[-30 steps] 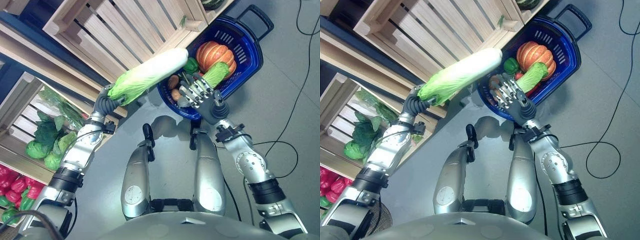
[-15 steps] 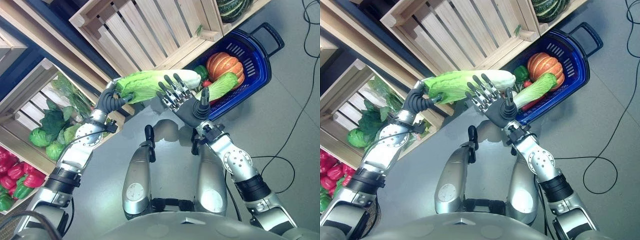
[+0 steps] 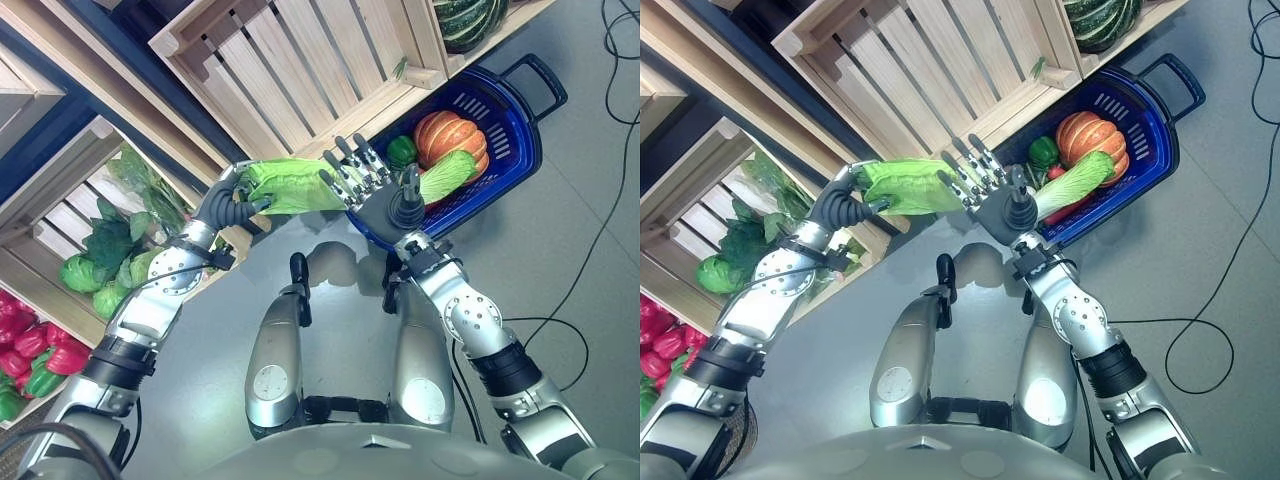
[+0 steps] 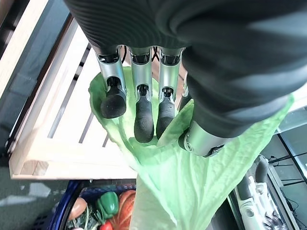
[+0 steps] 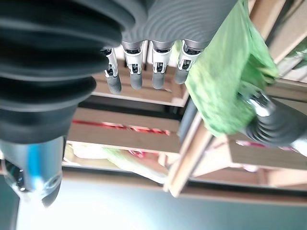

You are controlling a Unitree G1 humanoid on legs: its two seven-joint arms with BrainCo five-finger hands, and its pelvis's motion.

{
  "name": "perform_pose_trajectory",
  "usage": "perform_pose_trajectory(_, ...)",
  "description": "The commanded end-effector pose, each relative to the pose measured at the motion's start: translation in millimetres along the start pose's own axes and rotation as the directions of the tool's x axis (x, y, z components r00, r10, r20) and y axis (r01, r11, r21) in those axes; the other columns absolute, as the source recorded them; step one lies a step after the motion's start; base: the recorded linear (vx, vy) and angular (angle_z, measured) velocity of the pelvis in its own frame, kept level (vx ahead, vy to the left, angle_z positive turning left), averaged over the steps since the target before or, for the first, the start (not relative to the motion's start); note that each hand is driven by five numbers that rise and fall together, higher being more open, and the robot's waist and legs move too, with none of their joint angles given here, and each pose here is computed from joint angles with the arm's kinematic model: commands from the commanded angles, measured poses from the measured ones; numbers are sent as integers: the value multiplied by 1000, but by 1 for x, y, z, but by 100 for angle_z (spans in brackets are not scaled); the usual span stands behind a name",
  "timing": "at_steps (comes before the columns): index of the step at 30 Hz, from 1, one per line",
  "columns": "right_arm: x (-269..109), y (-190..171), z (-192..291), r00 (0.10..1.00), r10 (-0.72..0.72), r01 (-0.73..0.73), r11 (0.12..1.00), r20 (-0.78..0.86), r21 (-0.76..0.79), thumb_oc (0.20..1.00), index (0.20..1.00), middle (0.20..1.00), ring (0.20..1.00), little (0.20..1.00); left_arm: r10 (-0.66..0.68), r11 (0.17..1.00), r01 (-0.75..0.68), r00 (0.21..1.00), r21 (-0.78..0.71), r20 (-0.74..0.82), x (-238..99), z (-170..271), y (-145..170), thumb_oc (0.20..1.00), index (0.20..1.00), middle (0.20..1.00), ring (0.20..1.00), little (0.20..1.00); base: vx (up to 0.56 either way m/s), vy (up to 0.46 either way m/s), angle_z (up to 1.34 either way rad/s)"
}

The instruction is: Pick up fruits and vegetables into the basket

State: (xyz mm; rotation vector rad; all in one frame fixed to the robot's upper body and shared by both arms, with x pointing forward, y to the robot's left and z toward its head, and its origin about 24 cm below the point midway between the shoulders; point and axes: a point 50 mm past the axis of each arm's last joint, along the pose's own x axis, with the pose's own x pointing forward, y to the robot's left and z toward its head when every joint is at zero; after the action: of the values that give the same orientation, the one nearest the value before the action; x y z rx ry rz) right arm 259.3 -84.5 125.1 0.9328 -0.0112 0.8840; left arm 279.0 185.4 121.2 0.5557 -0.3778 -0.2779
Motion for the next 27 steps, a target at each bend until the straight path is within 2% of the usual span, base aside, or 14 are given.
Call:
perform_pose_trajectory(1, 8, 51, -8, 934, 339, -349, 934, -113, -76, 1000, 1000, 1000, 1000, 1000, 35, 998, -23, 979, -66, 199, -1, 39, 2, 200, 200, 200, 200, 200, -2, -31, 2)
perform_pose_trajectory(3, 8, 61, -6, 910, 392, -412, 894, -137, -175, 1000, 1000, 1000, 1000, 1000, 52, 996, -37, 982, -82, 180, 0, 36, 4, 200, 200, 200, 200, 200, 5, -30, 2)
perform_pose_trajectory(6, 6, 66, 17, 928, 371, -353, 864, -18, -358, 1000, 1000, 1000, 1000, 1000, 82, 992, -66, 986, -109, 147, -1, 30, 7, 200, 200, 200, 200, 200, 37, -14, 7)
perform_pose_trajectory(9, -5, 62, 48, 941, 309, -190, 822, 139, -537, 1000, 1000, 1000, 1000, 1000, 114, 989, -100, 985, -113, 132, -4, 26, 11, 200, 200, 200, 200, 200, 28, 5, 2)
perform_pose_trajectory(10, -6, 61, 50, 942, 302, -180, 823, 147, -539, 1000, 1000, 1000, 1000, 1000, 117, 988, -103, 985, -113, 130, -4, 26, 11, 200, 200, 200, 200, 200, 0, 0, 0)
perform_pose_trajectory(12, -21, 59, 73, 924, 274, -60, 790, 265, -610, 1000, 1000, 1000, 1000, 1000, 145, 984, -131, 982, -118, 122, -8, 23, 14, 200, 200, 200, 200, 200, 20, 23, -2)
perform_pose_trajectory(13, -36, 53, 90, 901, 228, 66, 769, 369, -636, 1000, 1000, 1000, 1000, 1000, 168, 981, -154, 979, -122, 113, -13, 20, 16, 200, 200, 200, 200, 200, 33, 43, -4)
perform_pose_trajectory(15, -52, 46, 104, 874, 175, 184, 744, 453, -642, 1000, 1000, 1000, 1000, 1000, 185, 977, -172, 978, -127, 101, -18, 16, 19, 200, 200, 200, 200, 200, 31, 55, -8)
perform_pose_trajectory(19, -105, 25, 126, 743, 22, 477, 683, 668, -553, 1000, 1000, 1000, 1000, 1000, 253, 960, -241, 965, -144, 69, -38, 8, 29, 200, 200, 200, 200, 200, 16, 82, -19)
perform_pose_trajectory(23, -143, 5, 124, 665, -88, 591, 670, 742, -450, 1000, 1000, 1000, 1000, 1000, 298, 946, -285, 952, -156, 68, -50, 6, 34, 200, 200, 200, 200, 200, 8, 81, -16)
perform_pose_trajectory(24, -157, -4, 122, 619, -141, 658, 630, 773, -412, 1000, 1000, 1000, 1000, 1000, 316, 939, -301, 946, -166, 71, -53, 7, 37, 200, 200, 200, 200, 200, 16, 106, -23)
perform_pose_trajectory(27, -172, -15, 119, 551, -206, 728, 593, 809, -345, 1000, 1000, 1000, 1000, 1000, 336, 930, -317, 939, -187, 76, -53, 7, 39, 200, 200, 200, 200, 200, 3, 66, -8)
